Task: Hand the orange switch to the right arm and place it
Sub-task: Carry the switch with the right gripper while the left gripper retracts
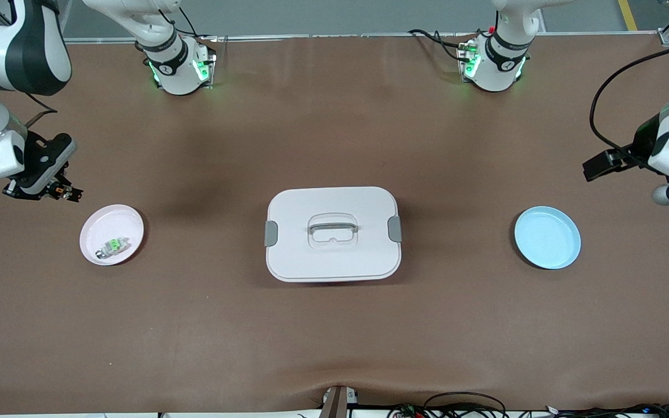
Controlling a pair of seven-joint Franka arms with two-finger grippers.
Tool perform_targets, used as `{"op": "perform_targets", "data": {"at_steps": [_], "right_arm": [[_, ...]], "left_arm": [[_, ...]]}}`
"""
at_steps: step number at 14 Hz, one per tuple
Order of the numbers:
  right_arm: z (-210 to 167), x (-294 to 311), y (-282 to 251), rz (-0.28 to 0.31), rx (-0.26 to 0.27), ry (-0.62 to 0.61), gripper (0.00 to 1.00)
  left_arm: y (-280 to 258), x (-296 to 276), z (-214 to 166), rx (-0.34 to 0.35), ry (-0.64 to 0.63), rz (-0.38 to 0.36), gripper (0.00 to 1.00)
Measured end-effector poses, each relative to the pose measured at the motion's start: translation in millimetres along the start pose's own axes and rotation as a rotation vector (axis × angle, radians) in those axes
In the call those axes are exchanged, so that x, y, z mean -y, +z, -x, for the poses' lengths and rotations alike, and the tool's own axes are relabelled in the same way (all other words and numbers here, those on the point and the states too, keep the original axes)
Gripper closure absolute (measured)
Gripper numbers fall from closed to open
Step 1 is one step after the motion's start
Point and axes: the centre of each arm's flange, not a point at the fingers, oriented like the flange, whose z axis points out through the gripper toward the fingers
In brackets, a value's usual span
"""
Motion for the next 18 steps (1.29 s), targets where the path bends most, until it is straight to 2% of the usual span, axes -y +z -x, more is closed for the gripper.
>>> {"op": "perform_targets", "data": {"at_steps": [6, 14, 18], "right_arm": [[23, 8, 34, 0.002, -0.002, -0.036, 0.65], [40, 16, 84, -0.095, 0.014, -0.102, 0.65], [45, 15, 119, -0.133, 0.016, -0.099, 0.65]], "left_arm": [[8, 27, 8, -0.029, 0.063, 0.037, 0.00], [2, 22, 26, -0.041, 0.080, 0.043, 0.00], [-6, 17, 33, -0.032, 0.080, 0.119, 0.00]]}}
